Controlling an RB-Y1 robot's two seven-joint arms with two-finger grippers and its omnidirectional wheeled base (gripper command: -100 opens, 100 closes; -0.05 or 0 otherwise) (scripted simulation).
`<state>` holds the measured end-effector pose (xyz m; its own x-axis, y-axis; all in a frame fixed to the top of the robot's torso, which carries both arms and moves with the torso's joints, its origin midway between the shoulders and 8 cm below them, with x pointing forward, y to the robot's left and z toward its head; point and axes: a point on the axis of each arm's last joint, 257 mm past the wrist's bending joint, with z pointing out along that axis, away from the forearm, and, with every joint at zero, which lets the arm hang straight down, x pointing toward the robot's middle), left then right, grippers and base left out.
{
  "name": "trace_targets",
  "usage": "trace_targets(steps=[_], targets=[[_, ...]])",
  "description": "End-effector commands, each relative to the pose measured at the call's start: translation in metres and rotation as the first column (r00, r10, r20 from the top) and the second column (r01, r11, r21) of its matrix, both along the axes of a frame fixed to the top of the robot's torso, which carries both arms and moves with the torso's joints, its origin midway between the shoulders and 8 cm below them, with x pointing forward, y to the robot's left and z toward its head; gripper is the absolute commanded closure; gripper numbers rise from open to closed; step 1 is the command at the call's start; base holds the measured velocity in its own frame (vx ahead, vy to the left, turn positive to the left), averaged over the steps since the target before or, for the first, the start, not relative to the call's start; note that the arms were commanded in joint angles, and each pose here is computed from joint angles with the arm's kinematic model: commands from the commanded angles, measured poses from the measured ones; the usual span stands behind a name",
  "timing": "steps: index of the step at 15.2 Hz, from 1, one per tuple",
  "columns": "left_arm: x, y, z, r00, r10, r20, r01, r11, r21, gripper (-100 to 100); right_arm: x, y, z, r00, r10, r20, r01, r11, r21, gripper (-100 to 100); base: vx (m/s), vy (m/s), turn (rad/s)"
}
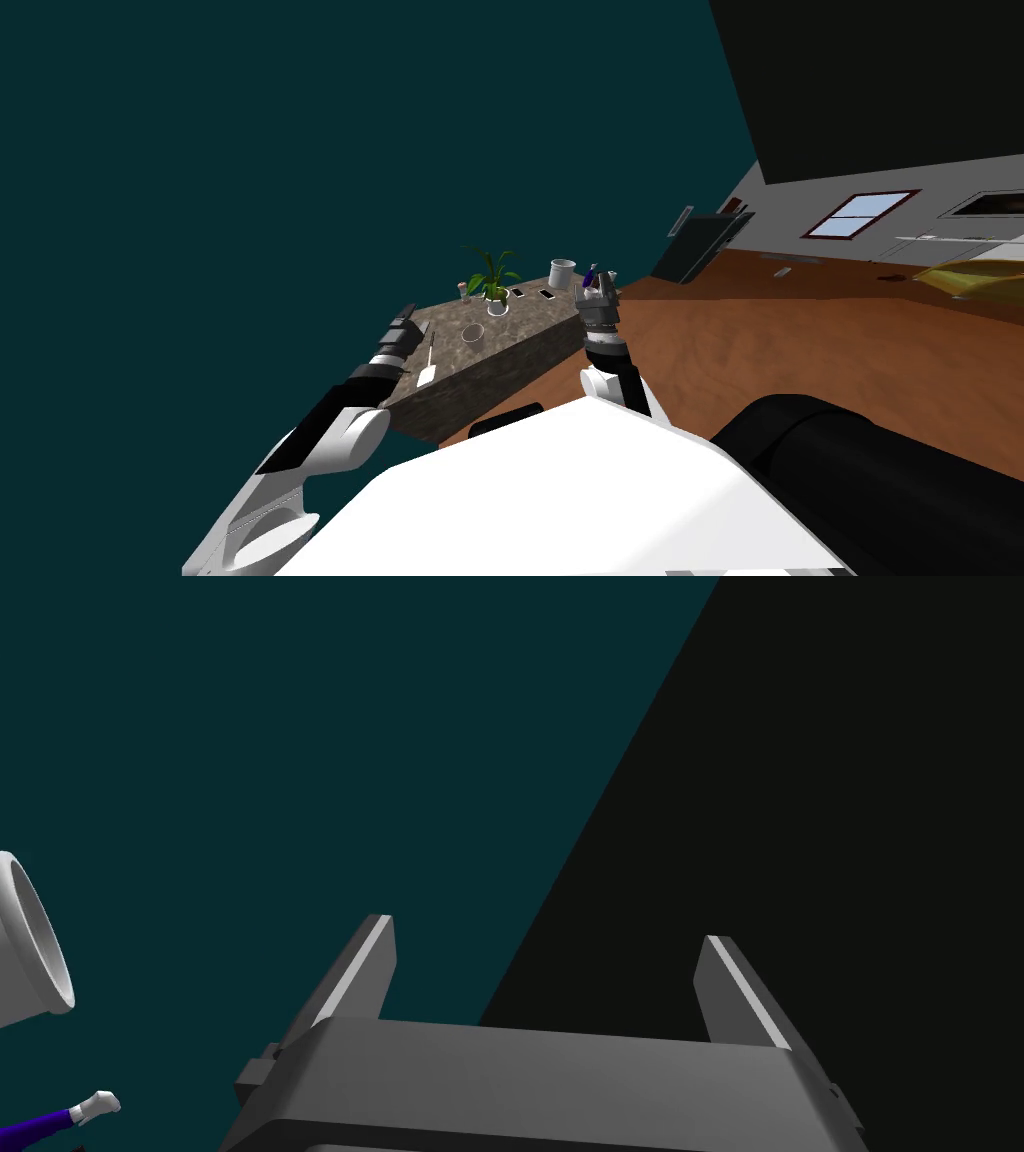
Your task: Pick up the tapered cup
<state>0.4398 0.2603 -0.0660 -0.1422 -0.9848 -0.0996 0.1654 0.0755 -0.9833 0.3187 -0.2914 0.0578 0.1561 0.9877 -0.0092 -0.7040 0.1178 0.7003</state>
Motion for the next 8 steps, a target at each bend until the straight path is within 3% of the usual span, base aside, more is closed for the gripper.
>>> trace_targets(steps=[1, 8], targets=[[0.003, 0.000, -0.009, 0.999, -0.009, -0.046, 0.009, 1.000, -0.001, -100, 0.000, 0.000, 0.000, 1.000, 0.000, 0.000, 0.000, 1.000, 0.000, 0, -0.013, 0.000, -0.172], [0.012, 0.001, -0.032, 0.985, -0.032, -0.171, 0.033, 0.999, -0.001, -100, 0.000, 0.000, 0.000, 1.000, 0.000, 0.000, 0.000, 1.000, 0.000, 0, -0.009, 0.002, -0.082]])
